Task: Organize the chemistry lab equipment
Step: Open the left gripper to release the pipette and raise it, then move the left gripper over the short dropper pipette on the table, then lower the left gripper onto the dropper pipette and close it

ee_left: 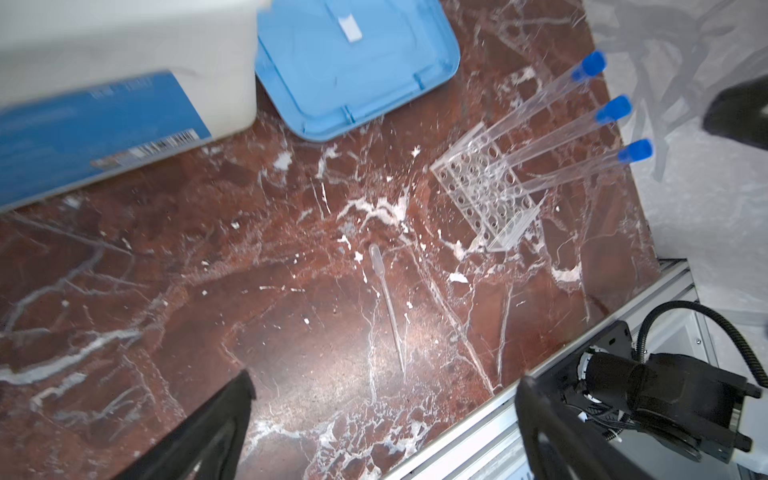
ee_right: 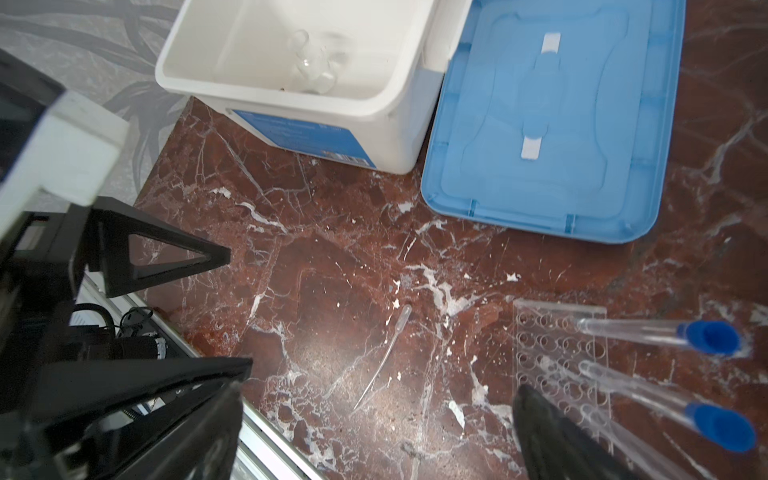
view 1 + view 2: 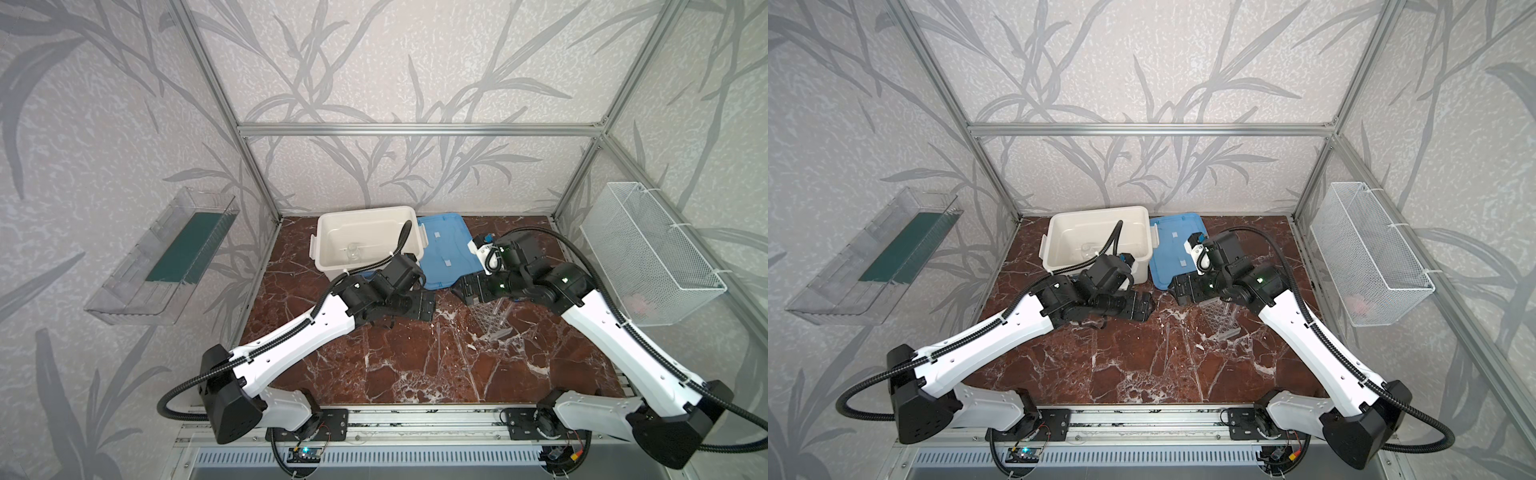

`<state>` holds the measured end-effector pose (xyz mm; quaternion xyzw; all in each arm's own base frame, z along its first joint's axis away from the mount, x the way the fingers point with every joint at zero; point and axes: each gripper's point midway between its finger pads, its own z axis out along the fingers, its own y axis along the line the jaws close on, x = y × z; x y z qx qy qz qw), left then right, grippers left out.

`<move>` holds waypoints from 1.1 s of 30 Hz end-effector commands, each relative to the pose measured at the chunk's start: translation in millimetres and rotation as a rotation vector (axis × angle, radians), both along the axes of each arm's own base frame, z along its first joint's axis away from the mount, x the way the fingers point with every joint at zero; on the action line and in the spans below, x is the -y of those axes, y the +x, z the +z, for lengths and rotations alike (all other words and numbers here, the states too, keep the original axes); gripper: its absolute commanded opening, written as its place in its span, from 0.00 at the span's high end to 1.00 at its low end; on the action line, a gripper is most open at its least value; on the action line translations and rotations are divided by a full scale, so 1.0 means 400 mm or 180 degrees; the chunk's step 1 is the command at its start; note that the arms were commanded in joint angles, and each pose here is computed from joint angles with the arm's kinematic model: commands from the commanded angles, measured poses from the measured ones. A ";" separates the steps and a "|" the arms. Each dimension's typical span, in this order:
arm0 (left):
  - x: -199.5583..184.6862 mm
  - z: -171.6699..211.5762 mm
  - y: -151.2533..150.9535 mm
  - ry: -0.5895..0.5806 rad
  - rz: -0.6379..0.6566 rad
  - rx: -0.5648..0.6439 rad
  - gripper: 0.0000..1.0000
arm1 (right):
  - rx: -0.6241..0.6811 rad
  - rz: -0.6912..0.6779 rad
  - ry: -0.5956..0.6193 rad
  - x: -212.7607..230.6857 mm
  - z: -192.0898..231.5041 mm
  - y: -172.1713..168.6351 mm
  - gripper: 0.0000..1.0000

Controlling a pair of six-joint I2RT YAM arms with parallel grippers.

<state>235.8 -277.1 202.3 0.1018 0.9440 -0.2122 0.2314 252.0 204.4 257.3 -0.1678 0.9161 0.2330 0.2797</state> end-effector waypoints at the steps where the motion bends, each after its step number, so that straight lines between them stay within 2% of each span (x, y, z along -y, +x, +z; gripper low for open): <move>1: 0.034 -0.041 0.022 -0.0198 0.0293 -0.0044 0.02 | -0.0062 -0.0026 0.0112 0.016 -0.007 -0.042 0.01; 7: 0.100 -0.153 0.023 -0.0062 0.0374 -0.0259 0.12 | 0.0028 -0.0073 -0.0051 0.071 -0.038 -0.085 0.00; 14: 0.149 -0.282 0.040 0.0389 0.0589 -0.0308 0.33 | 0.0005 -0.0001 -0.0149 0.095 -0.068 -0.121 0.03; 17: 0.172 -0.324 0.045 0.0401 0.0625 -0.0416 0.40 | -0.0046 0.0265 -0.0008 0.069 -0.091 -0.149 0.03; 19: 0.181 -0.340 0.052 0.0402 0.0641 -0.0431 0.42 | -0.0096 0.0438 0.0163 0.046 -0.095 -0.173 0.04; 22: 0.186 -0.367 0.067 0.0446 0.0671 -0.0438 0.45 | -0.0116 0.0426 0.0234 0.043 -0.109 -0.180 0.04; 25: 0.188 -0.402 0.077 0.0504 0.0710 -0.0612 0.48 | -0.0138 0.0359 0.0108 0.056 -0.139 -0.173 0.04; 29: 0.192 -0.409 0.088 0.0707 0.0635 -0.0563 0.50 | -0.0169 0.0305 -0.0096 0.078 -0.171 -0.169 0.04; 33: 0.187 -0.430 0.096 0.0725 0.0681 -0.0586 0.55 | -0.0106 0.0284 -0.0147 0.092 -0.178 -0.174 0.05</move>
